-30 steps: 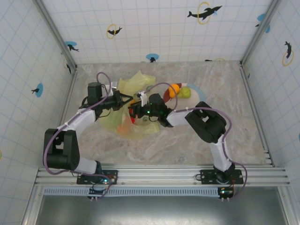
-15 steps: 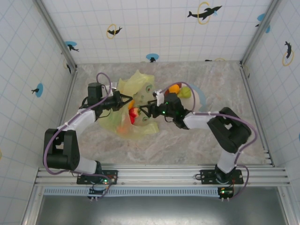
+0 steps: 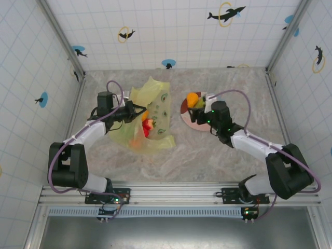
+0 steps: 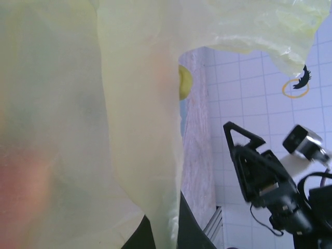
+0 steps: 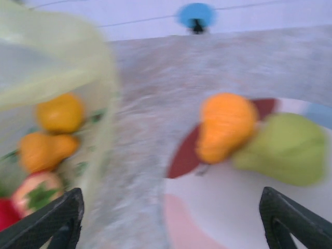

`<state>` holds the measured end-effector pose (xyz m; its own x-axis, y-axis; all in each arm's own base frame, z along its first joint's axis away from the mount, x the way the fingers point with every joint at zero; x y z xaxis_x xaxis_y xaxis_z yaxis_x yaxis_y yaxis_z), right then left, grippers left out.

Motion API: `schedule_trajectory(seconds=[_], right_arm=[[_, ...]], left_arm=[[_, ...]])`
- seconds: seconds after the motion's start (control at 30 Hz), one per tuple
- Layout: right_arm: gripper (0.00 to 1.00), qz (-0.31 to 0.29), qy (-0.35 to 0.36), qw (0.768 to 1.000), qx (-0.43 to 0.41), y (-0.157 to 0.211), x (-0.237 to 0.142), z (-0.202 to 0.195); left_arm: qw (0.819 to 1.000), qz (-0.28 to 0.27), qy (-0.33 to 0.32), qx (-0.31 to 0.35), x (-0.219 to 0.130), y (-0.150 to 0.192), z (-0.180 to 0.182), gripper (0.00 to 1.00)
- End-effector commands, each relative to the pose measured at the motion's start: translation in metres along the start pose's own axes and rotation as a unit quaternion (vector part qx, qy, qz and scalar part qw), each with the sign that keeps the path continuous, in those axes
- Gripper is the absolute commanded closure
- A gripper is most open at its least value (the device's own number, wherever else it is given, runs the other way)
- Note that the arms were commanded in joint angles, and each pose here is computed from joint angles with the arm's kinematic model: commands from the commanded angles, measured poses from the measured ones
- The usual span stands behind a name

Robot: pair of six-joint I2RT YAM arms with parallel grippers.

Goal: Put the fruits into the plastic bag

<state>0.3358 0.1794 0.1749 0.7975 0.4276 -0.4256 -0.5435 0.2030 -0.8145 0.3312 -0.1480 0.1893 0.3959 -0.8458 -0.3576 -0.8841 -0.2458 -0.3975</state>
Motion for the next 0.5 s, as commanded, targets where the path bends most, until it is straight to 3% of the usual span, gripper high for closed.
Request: schedule_trajectory(seconds=[0.0,0.13,0.47], right_arm=[[0.06,-0.022,0.092,0.993,0.065,-0.017,0.008,-0.035],[0.01,-0.009,0.123,0.989,0.082,-0.024,0.031,-0.048],[0.03,0.048,0.142,0.983,0.102,-0.020,0.087,-0.075]], left_arm=[[1.000,0.003,-0.006,-0.005,-0.001,0.004,0.004,1.00],[1.000,0.004,-0.007,-0.008,0.000,0.005,0.006,1.00],[1.000,0.003,-0.005,-0.008,-0.001,0.004,0.005,1.00]])
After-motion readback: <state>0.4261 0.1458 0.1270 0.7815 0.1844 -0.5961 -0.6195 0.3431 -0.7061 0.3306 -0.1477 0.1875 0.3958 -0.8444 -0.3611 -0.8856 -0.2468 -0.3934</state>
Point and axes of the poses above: each hand's point on the last joint's axis, 136 mm out from that joint toward the fingers, its own x axis out along the fingers, its own z axis along the line the jaws close on, y = z × x, the point moved 4 cm from there along -x, back along the fingers, and after that the axes turned 8 degrees about x, right-handed, at the moved point
